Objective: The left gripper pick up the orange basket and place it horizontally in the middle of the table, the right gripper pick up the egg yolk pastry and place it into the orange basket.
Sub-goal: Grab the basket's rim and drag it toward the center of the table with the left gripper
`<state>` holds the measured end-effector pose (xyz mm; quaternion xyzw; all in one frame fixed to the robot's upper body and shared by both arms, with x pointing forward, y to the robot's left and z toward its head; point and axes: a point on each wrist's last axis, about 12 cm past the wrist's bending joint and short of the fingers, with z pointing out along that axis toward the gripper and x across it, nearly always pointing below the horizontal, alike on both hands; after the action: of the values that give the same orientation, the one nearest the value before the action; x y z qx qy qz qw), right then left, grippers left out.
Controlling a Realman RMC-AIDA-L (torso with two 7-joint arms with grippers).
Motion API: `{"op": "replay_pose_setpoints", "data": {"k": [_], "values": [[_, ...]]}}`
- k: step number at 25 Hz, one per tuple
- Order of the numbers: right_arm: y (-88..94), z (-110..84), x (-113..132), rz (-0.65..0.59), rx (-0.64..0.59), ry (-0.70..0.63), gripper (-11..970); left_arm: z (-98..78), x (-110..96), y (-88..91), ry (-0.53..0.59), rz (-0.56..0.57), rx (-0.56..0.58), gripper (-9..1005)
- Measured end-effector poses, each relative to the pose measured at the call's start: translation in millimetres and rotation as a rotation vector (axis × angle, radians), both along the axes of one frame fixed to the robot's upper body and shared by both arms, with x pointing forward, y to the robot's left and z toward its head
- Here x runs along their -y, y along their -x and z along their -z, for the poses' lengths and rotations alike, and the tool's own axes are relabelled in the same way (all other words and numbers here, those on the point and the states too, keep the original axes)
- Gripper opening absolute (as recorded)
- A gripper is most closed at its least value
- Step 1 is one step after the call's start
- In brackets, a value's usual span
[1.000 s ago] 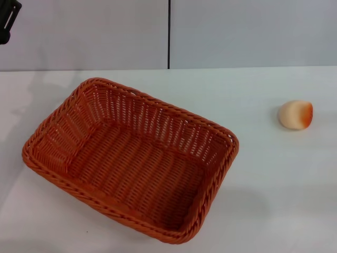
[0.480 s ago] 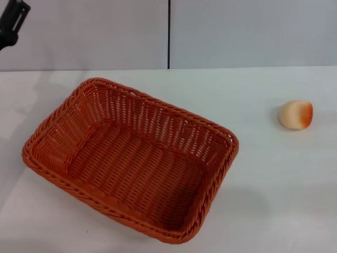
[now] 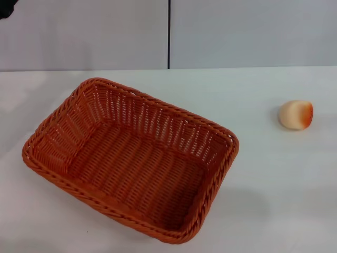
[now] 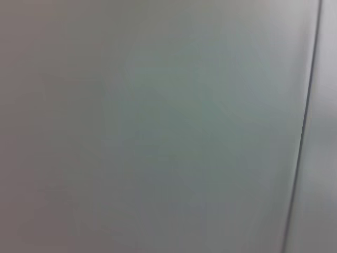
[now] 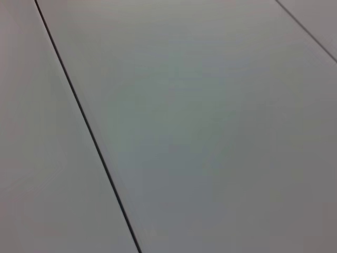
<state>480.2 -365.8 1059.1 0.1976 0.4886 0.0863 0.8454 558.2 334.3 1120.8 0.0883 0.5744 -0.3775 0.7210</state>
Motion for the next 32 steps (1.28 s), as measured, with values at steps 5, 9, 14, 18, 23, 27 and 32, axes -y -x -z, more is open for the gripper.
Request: {"op": "replay_pose_setpoints", "data": {"k": [5, 9, 14, 18, 23, 27, 32], "values": [[4.9, 2.8, 3.9, 0.019, -0.013, -0.004, 653, -32.4, -5.2, -13.9, -0.094, 0.207, -0.09, 753], [5.9, 4.1, 7.7, 0.037, -0.025, -0.01, 653, -64.6, -7.9, -18.4, -0.213, 0.366, -0.191, 746], [5.4, 4.9, 10.1, 0.044, -0.038, -0.01, 653, -81.6, -4.5, -20.8, -0.334, 0.46, -0.35, 737], [4.5, 6.0, 11.3, 0.048, -0.051, -0.013, 653, -86.3, -1.5, -26.9, -0.486, 0.447, -0.558, 730], [2.0, 4.7, 12.8, 0.05, -0.052, -0.008, 652, -89.8, 4.9, -32.2, -0.631, 0.417, -0.728, 721], [1.4, 4.7, 13.2, 0.051, -0.054, -0.008, 652, -89.2, 6.0, -34.3, -0.693, 0.401, -0.789, 714], [2.5, 4.9, 15.5, 0.063, -0.056, -0.009, 653, -83.7, 6.2, -37.3, -0.762, 0.366, -0.878, 705]]}}
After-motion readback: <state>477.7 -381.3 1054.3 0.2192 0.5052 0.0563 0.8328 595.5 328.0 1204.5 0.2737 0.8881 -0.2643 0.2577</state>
